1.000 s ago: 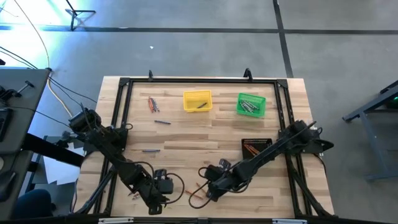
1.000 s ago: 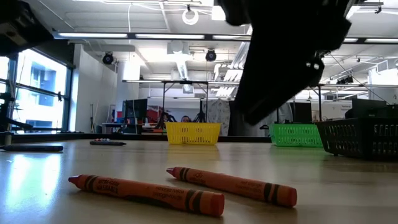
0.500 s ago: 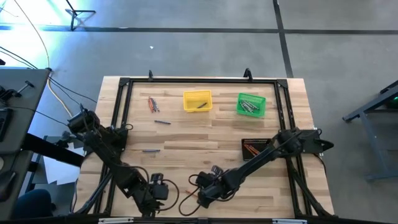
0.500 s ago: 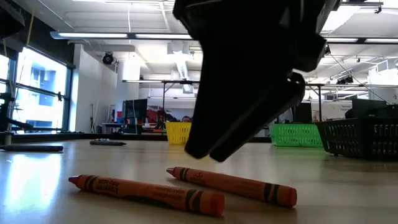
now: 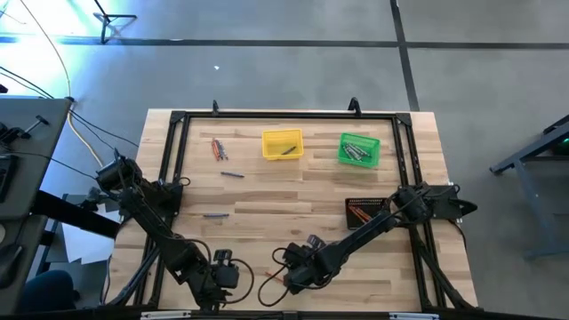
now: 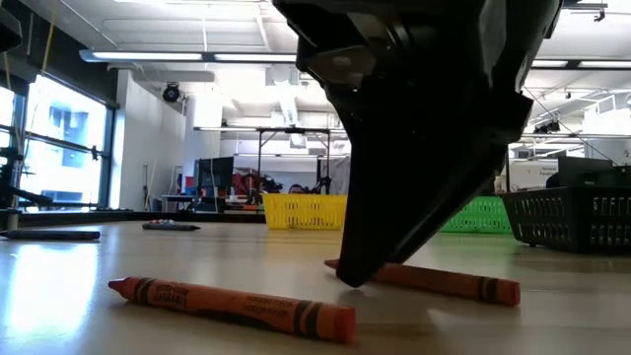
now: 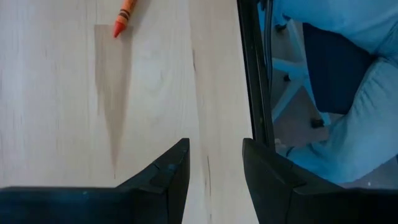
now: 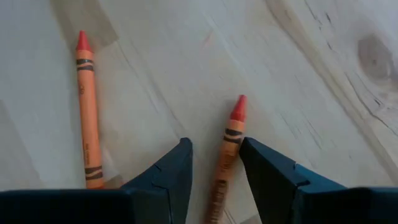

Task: Sort crayons
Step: Put the orange crayon into the black basket

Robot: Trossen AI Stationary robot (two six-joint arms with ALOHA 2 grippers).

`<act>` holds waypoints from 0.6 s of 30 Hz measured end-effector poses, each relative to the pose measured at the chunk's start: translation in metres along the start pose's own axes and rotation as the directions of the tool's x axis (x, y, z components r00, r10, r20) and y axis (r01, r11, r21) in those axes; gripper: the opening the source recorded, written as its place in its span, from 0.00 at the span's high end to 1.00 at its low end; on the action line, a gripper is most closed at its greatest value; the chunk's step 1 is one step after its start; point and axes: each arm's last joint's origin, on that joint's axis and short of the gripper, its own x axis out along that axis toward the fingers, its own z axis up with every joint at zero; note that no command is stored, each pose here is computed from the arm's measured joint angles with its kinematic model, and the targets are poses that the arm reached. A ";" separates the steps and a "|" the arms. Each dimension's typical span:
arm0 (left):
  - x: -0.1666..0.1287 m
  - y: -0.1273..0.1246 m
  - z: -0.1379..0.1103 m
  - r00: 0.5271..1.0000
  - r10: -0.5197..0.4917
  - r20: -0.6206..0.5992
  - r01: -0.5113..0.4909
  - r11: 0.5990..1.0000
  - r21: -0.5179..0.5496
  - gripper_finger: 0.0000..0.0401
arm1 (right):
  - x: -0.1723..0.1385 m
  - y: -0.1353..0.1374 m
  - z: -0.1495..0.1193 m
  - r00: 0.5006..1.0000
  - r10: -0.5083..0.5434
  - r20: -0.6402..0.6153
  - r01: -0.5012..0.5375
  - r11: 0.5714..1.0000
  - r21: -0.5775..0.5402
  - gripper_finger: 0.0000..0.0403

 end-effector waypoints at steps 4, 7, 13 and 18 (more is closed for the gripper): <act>0.000 0.000 0.000 1.000 -0.003 -0.003 0.003 1.000 0.000 0.67 | -0.001 0.000 -0.003 1.000 -0.012 -0.007 0.012 1.000 0.004 0.68; 0.000 0.000 0.000 1.000 -0.003 -0.003 0.003 1.000 0.000 0.67 | -0.002 -0.001 -0.006 0.999 -0.032 -0.017 0.033 0.999 0.012 0.70; 0.000 0.000 0.000 1.000 -0.003 -0.003 0.003 1.000 0.000 0.67 | -0.003 -0.005 -0.009 0.996 -0.074 -0.041 0.074 0.997 -0.006 0.81; 0.000 0.000 0.000 1.000 -0.005 -0.005 0.005 1.000 -0.001 0.67 | -0.004 -0.005 -0.009 0.996 -0.063 -0.068 0.059 0.997 -0.056 0.97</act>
